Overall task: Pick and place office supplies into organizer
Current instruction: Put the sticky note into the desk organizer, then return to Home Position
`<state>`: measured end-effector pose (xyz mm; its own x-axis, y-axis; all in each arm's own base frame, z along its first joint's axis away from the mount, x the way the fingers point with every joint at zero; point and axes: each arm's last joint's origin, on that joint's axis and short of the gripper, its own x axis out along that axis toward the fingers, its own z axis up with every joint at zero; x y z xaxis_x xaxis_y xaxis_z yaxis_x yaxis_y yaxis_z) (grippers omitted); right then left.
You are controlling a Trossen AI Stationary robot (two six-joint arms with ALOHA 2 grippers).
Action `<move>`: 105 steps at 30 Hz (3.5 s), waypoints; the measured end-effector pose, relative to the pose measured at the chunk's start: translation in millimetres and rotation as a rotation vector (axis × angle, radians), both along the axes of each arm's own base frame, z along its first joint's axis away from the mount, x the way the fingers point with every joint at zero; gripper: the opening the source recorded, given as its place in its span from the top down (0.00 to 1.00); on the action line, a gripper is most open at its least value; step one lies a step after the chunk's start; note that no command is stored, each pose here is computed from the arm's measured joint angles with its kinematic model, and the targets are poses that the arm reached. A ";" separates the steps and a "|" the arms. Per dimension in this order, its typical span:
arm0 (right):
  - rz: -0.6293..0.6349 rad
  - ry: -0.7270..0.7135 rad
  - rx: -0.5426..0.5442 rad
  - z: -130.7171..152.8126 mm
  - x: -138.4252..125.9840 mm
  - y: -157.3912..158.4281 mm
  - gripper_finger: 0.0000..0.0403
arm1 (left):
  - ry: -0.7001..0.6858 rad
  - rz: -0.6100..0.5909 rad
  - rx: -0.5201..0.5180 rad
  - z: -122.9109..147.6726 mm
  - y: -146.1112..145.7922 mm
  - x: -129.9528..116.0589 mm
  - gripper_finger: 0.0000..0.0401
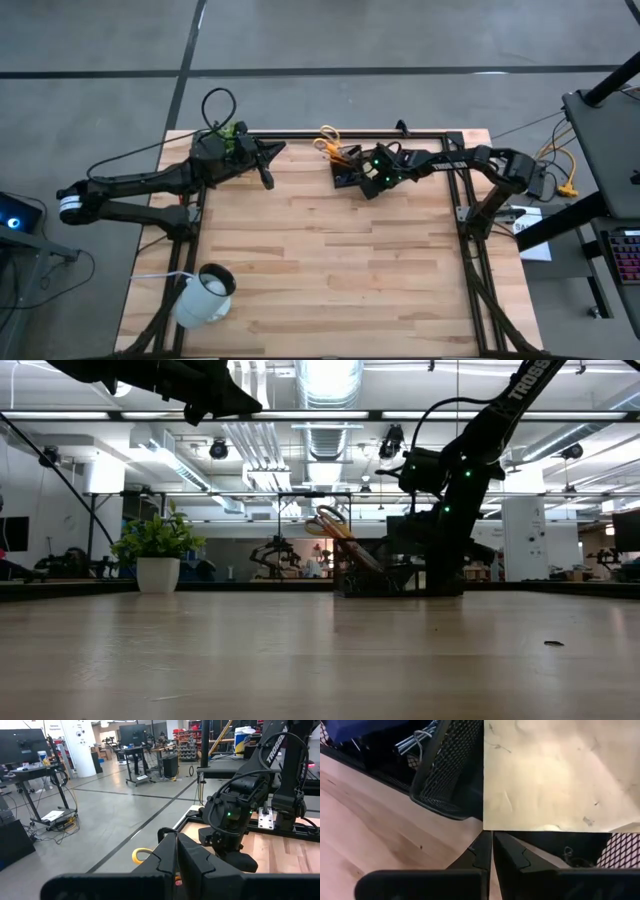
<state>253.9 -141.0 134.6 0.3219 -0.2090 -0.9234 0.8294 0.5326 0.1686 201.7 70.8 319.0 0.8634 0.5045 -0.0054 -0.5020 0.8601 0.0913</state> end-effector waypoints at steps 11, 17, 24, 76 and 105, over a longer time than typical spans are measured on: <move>-0.040 -0.048 -0.005 2.2 3.1 -1.7 0.98 | 0.000 0.000 0.000 0.0 0.0 0.0 1.00; -0.074 -0.103 -0.038 5.4 7.4 -4.8 0.98 | 0.000 0.000 0.000 0.0 0.1 0.0 1.00; -0.110 -0.144 -0.053 7.9 10.0 -6.5 0.98 | 0.000 0.000 0.000 0.0 0.0 0.0 1.00; 0.602 -1.106 -0.616 111.7 -109.4 136.6 0.98 | -0.191 -0.269 -0.042 -15.4 -28.2 -63.6 1.00; 0.601 -1.169 -0.672 47.3 -148.7 137.6 0.98 | -0.224 -0.343 -0.121 -100.9 -42.8 -103.2 1.00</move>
